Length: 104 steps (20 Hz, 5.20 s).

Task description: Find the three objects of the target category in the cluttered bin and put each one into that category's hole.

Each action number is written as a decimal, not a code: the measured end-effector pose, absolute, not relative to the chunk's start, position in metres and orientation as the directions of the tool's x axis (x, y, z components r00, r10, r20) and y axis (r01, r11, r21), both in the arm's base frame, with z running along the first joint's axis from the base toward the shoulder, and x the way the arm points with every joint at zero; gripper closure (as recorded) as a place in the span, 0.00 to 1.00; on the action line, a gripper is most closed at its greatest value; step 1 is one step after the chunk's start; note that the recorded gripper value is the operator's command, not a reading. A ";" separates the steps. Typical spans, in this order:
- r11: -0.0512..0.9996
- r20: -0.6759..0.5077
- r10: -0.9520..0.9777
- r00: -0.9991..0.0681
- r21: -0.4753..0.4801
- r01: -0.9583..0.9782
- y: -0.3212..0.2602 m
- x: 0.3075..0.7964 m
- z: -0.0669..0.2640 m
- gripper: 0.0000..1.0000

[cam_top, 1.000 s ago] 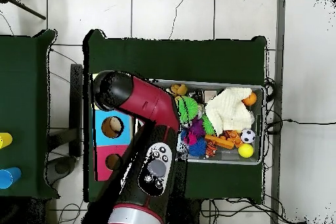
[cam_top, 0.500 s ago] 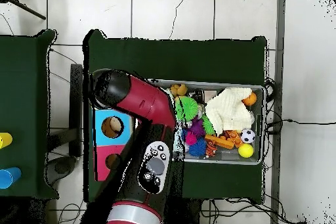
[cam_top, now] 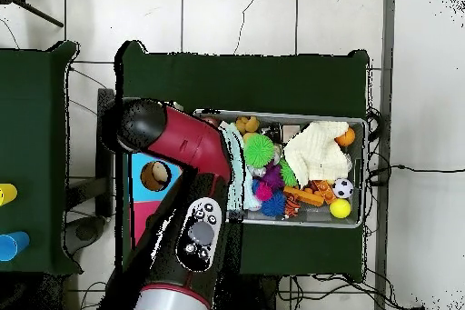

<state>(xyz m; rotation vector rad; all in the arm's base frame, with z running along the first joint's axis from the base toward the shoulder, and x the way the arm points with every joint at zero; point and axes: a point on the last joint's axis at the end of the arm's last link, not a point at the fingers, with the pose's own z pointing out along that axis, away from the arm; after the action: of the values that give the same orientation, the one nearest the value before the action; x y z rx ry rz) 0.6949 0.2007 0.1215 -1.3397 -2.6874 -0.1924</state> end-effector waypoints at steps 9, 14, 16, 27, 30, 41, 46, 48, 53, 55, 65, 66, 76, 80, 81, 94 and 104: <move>0.534 0.248 0.807 -0.536 0.084 0.841 0.222 0.700 0.107 1.00; 0.491 0.283 0.819 -0.499 0.106 0.865 0.226 0.704 0.091 1.00; 0.464 0.291 0.829 -0.478 0.117 0.878 0.224 0.705 0.082 1.00; 0.467 0.251 0.839 -0.483 0.125 0.876 0.225 0.704 0.081 1.00; 0.475 0.238 0.839 -0.490 0.123 0.872 0.224 0.703 0.083 1.00; 0.515 0.123 0.844 -0.523 0.089 0.852 0.170 0.700 0.110 1.00; 0.498 0.106 0.857 -0.505 0.087 0.863 0.142 0.704 0.113 1.00; 0.466 0.095 0.875 -0.475 0.103 0.879 0.120 0.711 0.106 1.00; 0.404 0.071 0.905 -0.420 0.165 0.900 0.089 0.727 0.083 1.00; 0.384 0.076 0.912 -0.403 0.182 0.905 0.083 0.731 0.073 1.00; 0.384 0.210 0.890 -0.405 0.137 0.913 0.105 0.712 0.056 1.00; 0.390 0.219 0.885 -0.411 0.131 0.911 0.107 0.710 0.057 1.00; 0.569 0.218 0.800 -0.558 0.014 0.822 0.129 0.683 0.110 1.00; 0.632 0.173 0.766 -0.619 -0.028 0.774 0.137 0.680 0.137 1.00; 0.639 0.167 0.761 -0.627 -0.030 0.768 0.140 0.681 0.143 1.00; 0.566 0.223 0.790 -0.571 0.092 0.819 0.166 0.711 0.164 1.00; 0.564 0.216 0.797 -0.564 0.069 0.823 0.165 0.708 0.133 1.00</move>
<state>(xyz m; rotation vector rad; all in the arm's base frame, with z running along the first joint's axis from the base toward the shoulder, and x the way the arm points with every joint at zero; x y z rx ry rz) 0.7076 0.1653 0.1327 -1.3757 -2.6329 -0.2422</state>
